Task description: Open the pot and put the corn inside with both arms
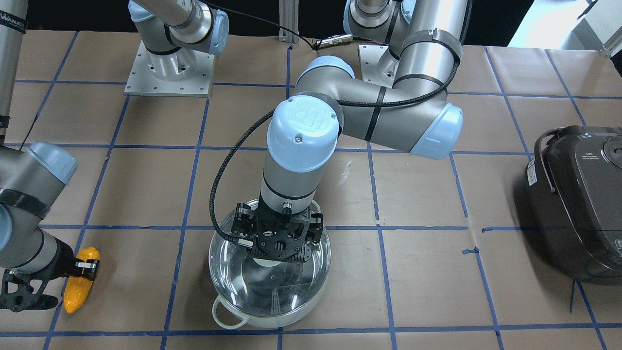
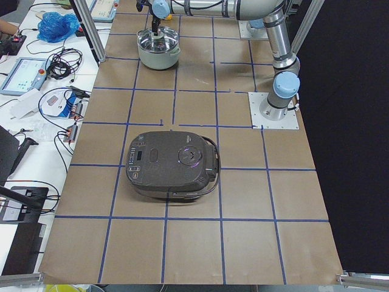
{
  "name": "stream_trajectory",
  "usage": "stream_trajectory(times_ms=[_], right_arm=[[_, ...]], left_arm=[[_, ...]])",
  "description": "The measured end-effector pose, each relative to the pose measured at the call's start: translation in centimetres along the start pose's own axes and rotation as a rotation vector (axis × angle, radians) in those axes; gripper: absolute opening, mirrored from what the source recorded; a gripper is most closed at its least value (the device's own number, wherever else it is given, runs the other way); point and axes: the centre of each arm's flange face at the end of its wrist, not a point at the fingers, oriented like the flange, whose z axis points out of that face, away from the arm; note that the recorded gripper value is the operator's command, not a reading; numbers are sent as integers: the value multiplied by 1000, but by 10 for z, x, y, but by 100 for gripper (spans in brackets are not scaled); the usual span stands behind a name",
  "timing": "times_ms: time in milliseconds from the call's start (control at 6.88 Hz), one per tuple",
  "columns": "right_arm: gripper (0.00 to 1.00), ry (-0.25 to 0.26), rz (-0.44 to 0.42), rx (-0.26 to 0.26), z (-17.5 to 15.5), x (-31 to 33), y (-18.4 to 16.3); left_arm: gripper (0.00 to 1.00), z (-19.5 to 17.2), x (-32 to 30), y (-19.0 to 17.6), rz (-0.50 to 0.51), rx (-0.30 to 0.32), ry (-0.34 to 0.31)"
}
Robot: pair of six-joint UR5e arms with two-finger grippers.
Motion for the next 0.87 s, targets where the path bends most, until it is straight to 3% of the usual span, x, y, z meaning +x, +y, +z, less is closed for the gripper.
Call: stream_trajectory(times_ms=[291,436,582,873], right_arm=[[14,-7,-36,2,-73,-35,1],[14,-12,-69,17,-123,-82,10],[14,-13,-90,37,-156,-121,21],[14,-16,-107,43,-170,-154,32]], left_arm=[[46,7,9,3,3,-1,0],[11,8,10,3,10,-2,-1],[5,8,10,4,13,-2,-1],[5,-2,10,5,15,5,-3]])
